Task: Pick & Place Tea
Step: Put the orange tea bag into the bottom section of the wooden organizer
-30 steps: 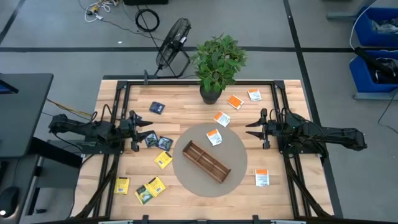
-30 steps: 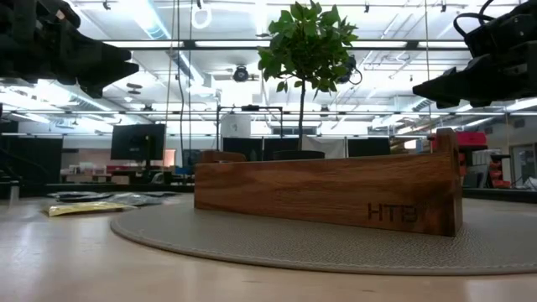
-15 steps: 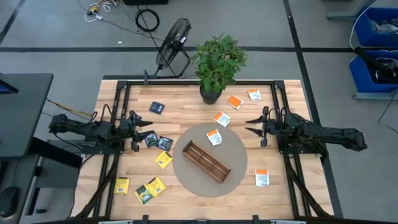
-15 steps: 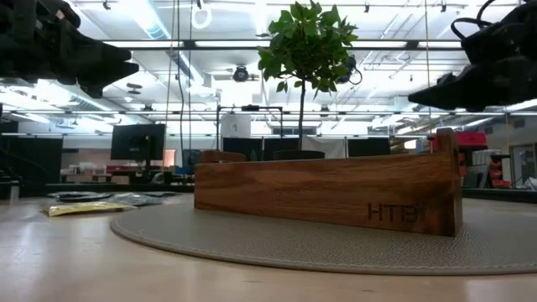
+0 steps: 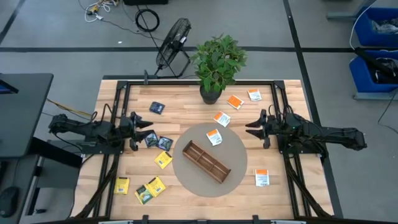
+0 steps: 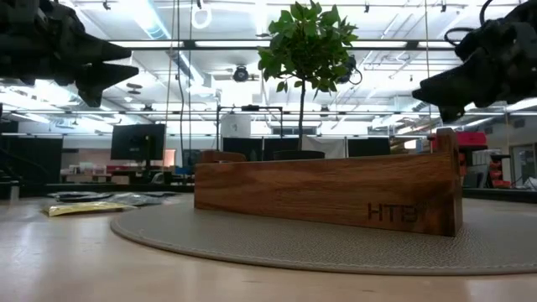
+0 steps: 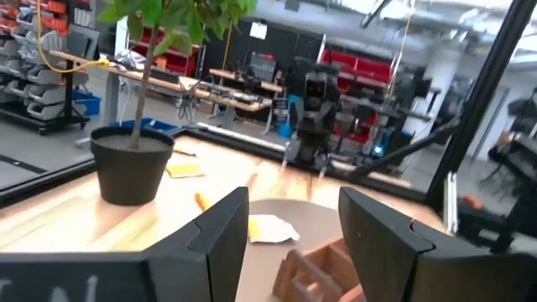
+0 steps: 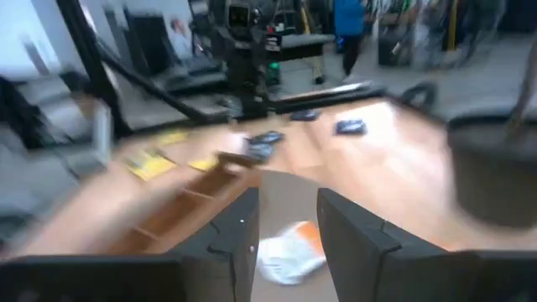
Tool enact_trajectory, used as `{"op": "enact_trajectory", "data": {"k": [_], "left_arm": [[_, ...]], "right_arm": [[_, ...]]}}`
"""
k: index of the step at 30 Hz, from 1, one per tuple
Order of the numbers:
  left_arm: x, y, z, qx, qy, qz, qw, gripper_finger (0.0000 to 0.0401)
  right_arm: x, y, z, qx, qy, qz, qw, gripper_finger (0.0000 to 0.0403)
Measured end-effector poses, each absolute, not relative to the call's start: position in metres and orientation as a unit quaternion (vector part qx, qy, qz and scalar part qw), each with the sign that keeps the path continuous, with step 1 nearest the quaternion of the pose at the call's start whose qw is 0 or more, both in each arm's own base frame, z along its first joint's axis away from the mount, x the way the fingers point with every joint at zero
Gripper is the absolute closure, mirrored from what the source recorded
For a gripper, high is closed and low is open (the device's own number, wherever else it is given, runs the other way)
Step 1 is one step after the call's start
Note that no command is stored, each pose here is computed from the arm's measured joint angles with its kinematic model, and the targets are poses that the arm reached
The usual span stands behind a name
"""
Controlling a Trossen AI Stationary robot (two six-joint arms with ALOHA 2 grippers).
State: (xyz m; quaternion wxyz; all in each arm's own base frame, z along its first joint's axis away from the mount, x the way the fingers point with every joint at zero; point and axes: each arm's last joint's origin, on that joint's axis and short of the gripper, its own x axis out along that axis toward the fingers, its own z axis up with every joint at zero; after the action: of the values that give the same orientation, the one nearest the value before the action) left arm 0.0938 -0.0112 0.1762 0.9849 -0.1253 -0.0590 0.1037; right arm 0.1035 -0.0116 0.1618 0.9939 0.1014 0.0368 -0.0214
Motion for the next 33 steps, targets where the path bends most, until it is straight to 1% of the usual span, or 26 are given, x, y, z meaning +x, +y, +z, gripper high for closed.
{"op": "enact_trajectory", "data": {"k": [2,4,6,12,14,16,19,21,23,26,29,30,33], "left_arm": [[0.094,-0.011,0.176,-0.102,-0.054,0.109,0.987,0.0208],[0.094,-0.011,0.176,-0.078,-0.052,0.115,0.989,0.0208],[0.094,-0.011,0.176,-0.071,-0.055,0.117,0.989,0.0208],[0.093,-0.01,0.179,-0.08,-0.068,0.118,0.988,0.0208],[0.094,-0.01,0.177,-0.075,-0.059,0.118,0.988,0.0208],[0.094,-0.011,0.176,-0.079,-0.052,0.118,0.989,0.0208],[0.094,-0.011,0.175,-0.099,-0.051,0.114,0.987,0.0208],[0.094,-0.011,0.175,-0.101,-0.051,0.113,0.987,0.0208],[0.094,-0.011,0.175,-0.101,-0.051,0.113,0.987,0.0208],[0.094,-0.011,0.175,-0.1,-0.049,0.113,0.987,0.0208],[0.094,-0.011,0.175,-0.1,-0.048,0.113,0.987,0.0208],[0.094,-0.011,0.175,-0.1,-0.048,0.113,0.987,0.0208],[0.094,-0.011,0.174,-0.099,-0.046,0.113,0.988,0.0208]], "right_arm": [[0.104,-0.011,0.162,0.137,0.037,-0.022,0.99,0.0273],[0.104,-0.012,0.162,0.197,0.031,-0.03,0.979,0.0273],[0.104,-0.014,0.164,0.236,0.015,-0.059,0.97,0.0273],[0.101,-0.022,0.164,0.281,-0.031,-0.197,0.939,0.0273],[0.1,-0.024,0.165,0.282,-0.049,-0.236,0.929,0.0273],[0.1,-0.025,0.165,0.288,-0.058,-0.255,0.921,0.0273],[0.1,-0.025,0.165,0.246,-0.045,-0.249,0.935,0.0273],[0.101,-0.022,0.167,0.18,-0.029,-0.212,0.96,0.0273],[0.102,-0.02,0.17,0.134,-0.027,-0.182,0.974,0.0273],[0.102,-0.019,0.171,0.076,-0.023,-0.182,0.98,0.0273],[0.101,-0.022,0.176,0.053,-0.044,-0.221,0.973,0.0273],[0.1,-0.022,0.177,0.054,-0.051,-0.235,0.969,0.0273],[0.1,-0.023,0.177,0.078,-0.055,-0.239,0.966,0.0273]]}}
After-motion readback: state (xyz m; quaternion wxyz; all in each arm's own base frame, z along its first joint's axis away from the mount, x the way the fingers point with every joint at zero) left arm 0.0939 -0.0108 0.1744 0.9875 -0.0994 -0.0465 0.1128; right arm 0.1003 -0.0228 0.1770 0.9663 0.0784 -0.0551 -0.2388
